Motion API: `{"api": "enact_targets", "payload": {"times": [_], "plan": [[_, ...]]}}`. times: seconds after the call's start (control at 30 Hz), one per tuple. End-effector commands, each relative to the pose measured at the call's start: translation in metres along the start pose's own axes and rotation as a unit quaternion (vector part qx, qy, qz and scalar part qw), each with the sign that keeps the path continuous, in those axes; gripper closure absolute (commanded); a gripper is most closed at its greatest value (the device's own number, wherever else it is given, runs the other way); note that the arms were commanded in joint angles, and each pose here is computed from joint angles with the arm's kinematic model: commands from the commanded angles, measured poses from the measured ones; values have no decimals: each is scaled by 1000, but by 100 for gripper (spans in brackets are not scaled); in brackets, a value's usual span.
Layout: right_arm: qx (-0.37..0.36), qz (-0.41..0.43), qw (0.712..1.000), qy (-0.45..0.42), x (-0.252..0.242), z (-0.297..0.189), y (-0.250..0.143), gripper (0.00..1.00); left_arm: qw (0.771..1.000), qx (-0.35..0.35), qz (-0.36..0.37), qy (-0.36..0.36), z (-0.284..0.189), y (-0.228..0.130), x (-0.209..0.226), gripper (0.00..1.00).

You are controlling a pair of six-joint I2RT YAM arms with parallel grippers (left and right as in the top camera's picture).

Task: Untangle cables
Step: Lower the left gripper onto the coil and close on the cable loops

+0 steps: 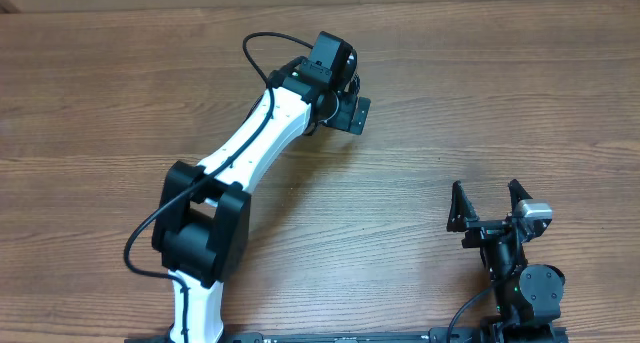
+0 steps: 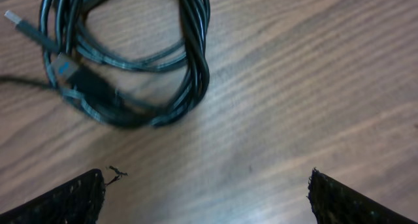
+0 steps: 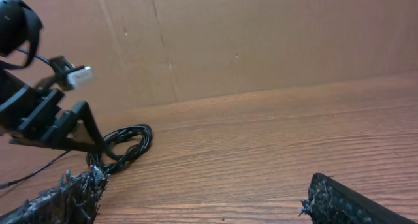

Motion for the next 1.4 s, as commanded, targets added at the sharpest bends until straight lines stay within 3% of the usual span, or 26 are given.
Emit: {"api": "enact_targets", "payload": {"times": [0.0,0.57,0.83,1.37], "plan": [[-2,0,1000,0,0,0,-2,0,1000,-10,0,-1,17,8,-1,0],[-2,-1,1000,0,0,0,-2,0,994,-98,52,0,54,39,-3,0],[-2,-1,1000,0,0,0,-2,0,994,-93,58,-3,88,30,-6,0],[-2,-1,1000,0,0,0,-2,0,992,-108,63,-2,96,32,-10,0]]}}
Point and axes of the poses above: each gripper's point midway between its finger pads, its own z axis out along the fingers, its own x axis along the line the jaws close on, y = z × x, the point moved 5 cm from there along -z, back along the fingers, and after that the axes turned 7 degrees about -z, right-handed, at the moved point
